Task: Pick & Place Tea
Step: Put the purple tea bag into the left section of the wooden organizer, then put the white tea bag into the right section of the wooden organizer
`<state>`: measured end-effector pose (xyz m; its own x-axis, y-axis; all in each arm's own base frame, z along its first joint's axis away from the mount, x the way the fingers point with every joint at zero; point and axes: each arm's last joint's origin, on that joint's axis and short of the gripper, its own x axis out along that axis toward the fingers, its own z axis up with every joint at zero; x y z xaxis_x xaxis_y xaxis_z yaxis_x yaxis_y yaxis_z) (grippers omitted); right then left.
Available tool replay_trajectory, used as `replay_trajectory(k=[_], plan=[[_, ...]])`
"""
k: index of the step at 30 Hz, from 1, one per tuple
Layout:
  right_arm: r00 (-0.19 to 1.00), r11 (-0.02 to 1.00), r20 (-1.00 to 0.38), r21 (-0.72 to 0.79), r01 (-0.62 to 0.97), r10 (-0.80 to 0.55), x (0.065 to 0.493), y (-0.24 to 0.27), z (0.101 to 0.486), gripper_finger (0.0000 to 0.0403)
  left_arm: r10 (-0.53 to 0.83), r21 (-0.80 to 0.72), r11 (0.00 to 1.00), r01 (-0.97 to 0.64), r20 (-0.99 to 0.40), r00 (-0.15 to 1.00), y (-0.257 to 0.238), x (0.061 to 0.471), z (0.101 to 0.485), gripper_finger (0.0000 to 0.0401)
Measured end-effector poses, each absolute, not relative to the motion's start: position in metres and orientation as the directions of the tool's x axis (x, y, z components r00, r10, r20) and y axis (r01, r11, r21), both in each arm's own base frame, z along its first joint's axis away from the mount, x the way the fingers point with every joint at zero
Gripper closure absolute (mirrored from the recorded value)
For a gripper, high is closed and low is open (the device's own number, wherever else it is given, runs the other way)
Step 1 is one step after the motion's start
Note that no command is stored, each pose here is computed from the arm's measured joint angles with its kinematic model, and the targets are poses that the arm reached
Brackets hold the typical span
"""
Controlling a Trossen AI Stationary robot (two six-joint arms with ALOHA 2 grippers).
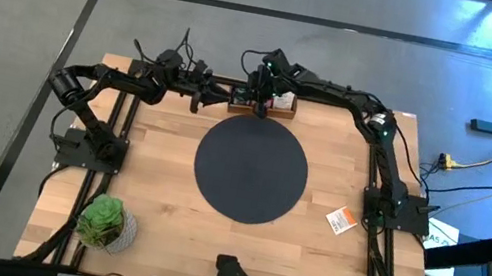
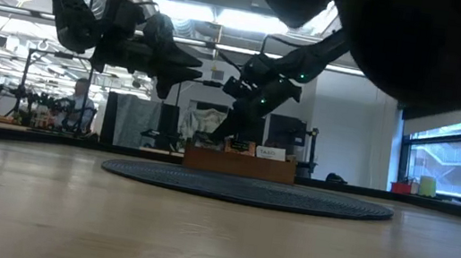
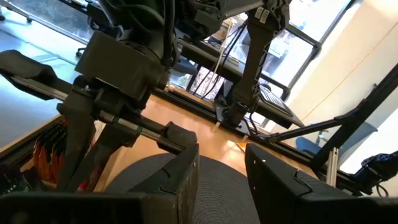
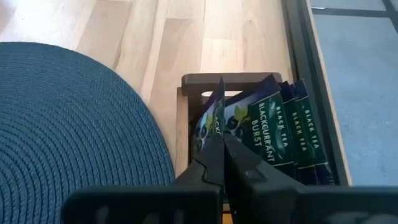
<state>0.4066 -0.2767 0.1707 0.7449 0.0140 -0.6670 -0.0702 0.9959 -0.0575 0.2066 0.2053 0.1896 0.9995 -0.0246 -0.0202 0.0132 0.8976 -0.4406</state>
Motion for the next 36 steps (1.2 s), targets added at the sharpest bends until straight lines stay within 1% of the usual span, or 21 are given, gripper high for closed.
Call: replay_trajectory(k=[3, 8, 11, 15, 17, 19, 21, 23, 26, 29, 31, 34, 36], plan=[[0.754, 0.996, -0.657, -0.064, -0.060, 0.003, 0.408, -0.277, 0.172, 0.0392, -0.024, -0.440, 0.898, 0.013, -0.020, 1.000, 0.205, 0.207, 0.190, 0.0274], [0.750, 0.992, -0.660, -0.120, -0.046, -0.045, 0.408, -0.279, 0.173, 0.0364, -0.024, -0.440, 0.898, 0.012, -0.020, 1.000, 0.205, 0.207, 0.190, 0.0274], [0.750, 0.992, -0.660, -0.119, -0.043, -0.047, 0.408, -0.279, 0.173, 0.0339, -0.024, -0.440, 0.898, 0.012, -0.020, 1.000, 0.205, 0.207, 0.190, 0.0274], [0.749, 0.992, -0.661, -0.122, -0.039, -0.052, 0.407, -0.279, 0.178, 0.0296, -0.024, -0.440, 0.898, 0.012, -0.020, 1.000, 0.205, 0.207, 0.190, 0.0273], [0.752, 0.988, -0.654, -0.151, -0.020, -0.085, 0.405, -0.278, 0.188, 0.0277, -0.023, -0.440, 0.898, 0.012, -0.020, 1.000, 0.205, 0.207, 0.190, 0.0274], [0.751, 0.979, -0.644, -0.202, 0.016, -0.145, 0.404, -0.275, 0.203, 0.0263, -0.023, -0.430, 0.903, 0.012, -0.020, 1.000, 0.205, 0.207, 0.190, 0.0273], [0.744, 0.966, -0.630, -0.245, 0.080, -0.222, 0.400, -0.272, 0.223, 0.0254, -0.025, -0.412, 0.911, 0.015, -0.020, 0.999, 0.205, 0.207, 0.190, 0.0273], [0.729, 0.954, -0.622, -0.258, 0.154, -0.285, 0.393, -0.267, 0.246, 0.0249, -0.031, -0.406, 0.914, 0.021, -0.020, 0.999, 0.203, 0.209, 0.190, 0.0273], [0.725, 0.962, -0.632, -0.172, 0.214, -0.274, 0.375, -0.254, 0.281, 0.0247, -0.078, -0.377, 0.924, 0.068, -0.009, 0.997, 0.195, 0.221, 0.195, 0.0274], [0.728, 0.978, -0.665, -0.019, 0.206, -0.166, 0.349, -0.236, 0.312, 0.0246, -0.145, -0.294, 0.945, 0.141, 0.007, 0.989, 0.184, 0.241, 0.206, 0.0273], [0.710, 0.978, -0.698, 0.068, 0.199, -0.096, 0.333, -0.219, 0.329, 0.0246, -0.160, -0.264, 0.952, 0.154, 0.000, 0.987, 0.178, 0.255, 0.214, 0.0274], [0.667, 0.963, -0.744, 0.147, 0.225, -0.042, 0.313, -0.186, 0.345, 0.0246, -0.175, -0.224, 0.961, 0.163, -0.035, 0.984, 0.170, 0.276, 0.227, 0.0273], [0.640, 0.949, -0.767, 0.167, 0.267, -0.046, 0.302, -0.162, 0.346, 0.0246, -0.188, -0.200, 0.965, 0.172, -0.066, 0.980, 0.164, 0.288, 0.235, 0.0274]])
